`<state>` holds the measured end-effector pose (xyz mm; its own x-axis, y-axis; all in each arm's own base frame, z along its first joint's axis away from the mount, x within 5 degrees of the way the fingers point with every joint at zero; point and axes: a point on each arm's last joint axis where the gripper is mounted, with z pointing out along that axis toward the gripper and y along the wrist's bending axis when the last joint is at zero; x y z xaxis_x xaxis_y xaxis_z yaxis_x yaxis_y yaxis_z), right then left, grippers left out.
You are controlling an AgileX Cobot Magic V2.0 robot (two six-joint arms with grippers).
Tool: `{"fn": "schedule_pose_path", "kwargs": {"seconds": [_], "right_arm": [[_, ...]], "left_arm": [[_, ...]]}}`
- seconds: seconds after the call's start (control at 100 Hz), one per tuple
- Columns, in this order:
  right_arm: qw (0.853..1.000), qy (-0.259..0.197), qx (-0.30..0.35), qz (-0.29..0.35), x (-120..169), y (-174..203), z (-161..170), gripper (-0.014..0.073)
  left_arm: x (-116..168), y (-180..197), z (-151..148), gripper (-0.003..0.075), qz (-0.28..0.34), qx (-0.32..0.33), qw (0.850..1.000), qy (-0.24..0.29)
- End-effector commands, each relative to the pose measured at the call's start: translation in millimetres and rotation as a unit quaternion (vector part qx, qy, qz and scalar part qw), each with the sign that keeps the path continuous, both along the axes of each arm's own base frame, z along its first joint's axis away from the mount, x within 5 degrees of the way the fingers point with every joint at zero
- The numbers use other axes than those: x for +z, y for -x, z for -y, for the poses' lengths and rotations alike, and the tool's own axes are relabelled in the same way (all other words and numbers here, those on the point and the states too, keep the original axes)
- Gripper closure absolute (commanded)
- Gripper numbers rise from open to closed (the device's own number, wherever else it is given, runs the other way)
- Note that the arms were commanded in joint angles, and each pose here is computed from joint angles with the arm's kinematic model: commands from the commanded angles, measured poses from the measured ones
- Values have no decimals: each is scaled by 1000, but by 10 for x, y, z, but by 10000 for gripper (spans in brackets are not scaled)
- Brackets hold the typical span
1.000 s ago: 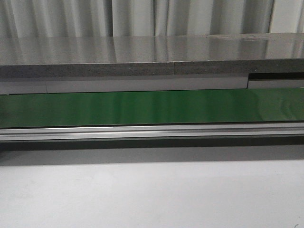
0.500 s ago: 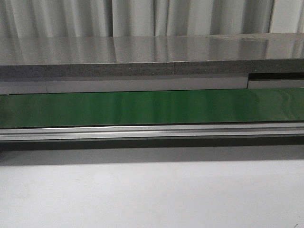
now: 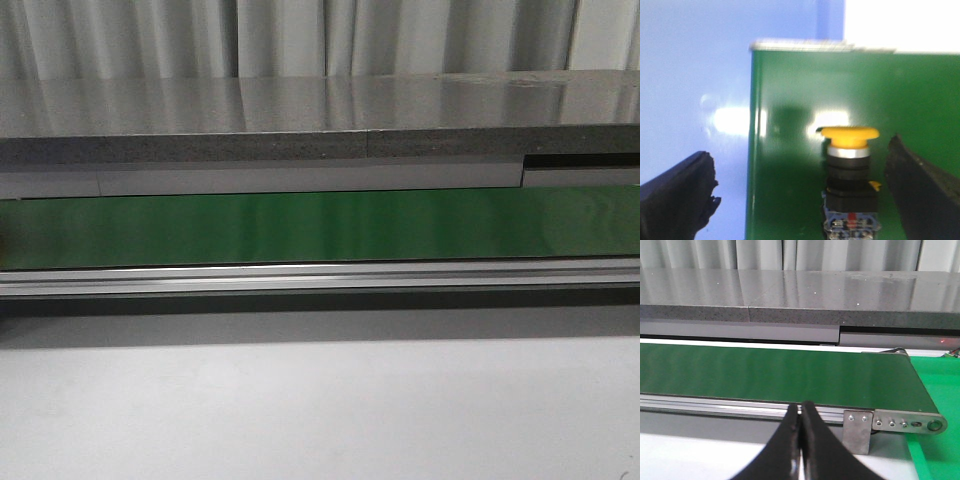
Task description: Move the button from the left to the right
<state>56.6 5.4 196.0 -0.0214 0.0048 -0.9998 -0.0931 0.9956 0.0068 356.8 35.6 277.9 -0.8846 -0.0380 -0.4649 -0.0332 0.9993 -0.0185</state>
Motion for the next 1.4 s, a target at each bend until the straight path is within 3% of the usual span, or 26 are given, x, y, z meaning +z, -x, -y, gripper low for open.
{"fn": "schedule_pose_path", "kwargs": {"seconds": [0.0,0.21,0.45,0.62,0.79,0.98,1.13,1.29,1.39], "right_arm": [[998,0,-3,57,142,25,6,662],[998,0,-3,57,142,25,6,662],[998,0,-3,57,142,25,6,662],[998,0,-3,57,142,25,6,662],[998,0,-3,57,142,25,6,662],[998,0,-3,57,142,25,6,662],[998,0,-3,57,142,25,6,662],[998,0,-3,57,142,25,6,662],[998,0,-3,57,142,25,6,662]], "left_arm": [[459,155,150,60,104,-16,994,-1],[686,665,398,60,235,-44,971,-8],[803,1452,403,61,376,-35,926,-14],[705,1999,397,61,425,-29,905,-8],[428,2424,382,62,474,-23,880,-12],[94,2631,366,62,514,-16,858,-16],[38,2670,351,62,558,-8,830,-20],[23,2669,350,71,561,-7,827,-21],[23,2669,350,143,561,-7,827,-21]]}}
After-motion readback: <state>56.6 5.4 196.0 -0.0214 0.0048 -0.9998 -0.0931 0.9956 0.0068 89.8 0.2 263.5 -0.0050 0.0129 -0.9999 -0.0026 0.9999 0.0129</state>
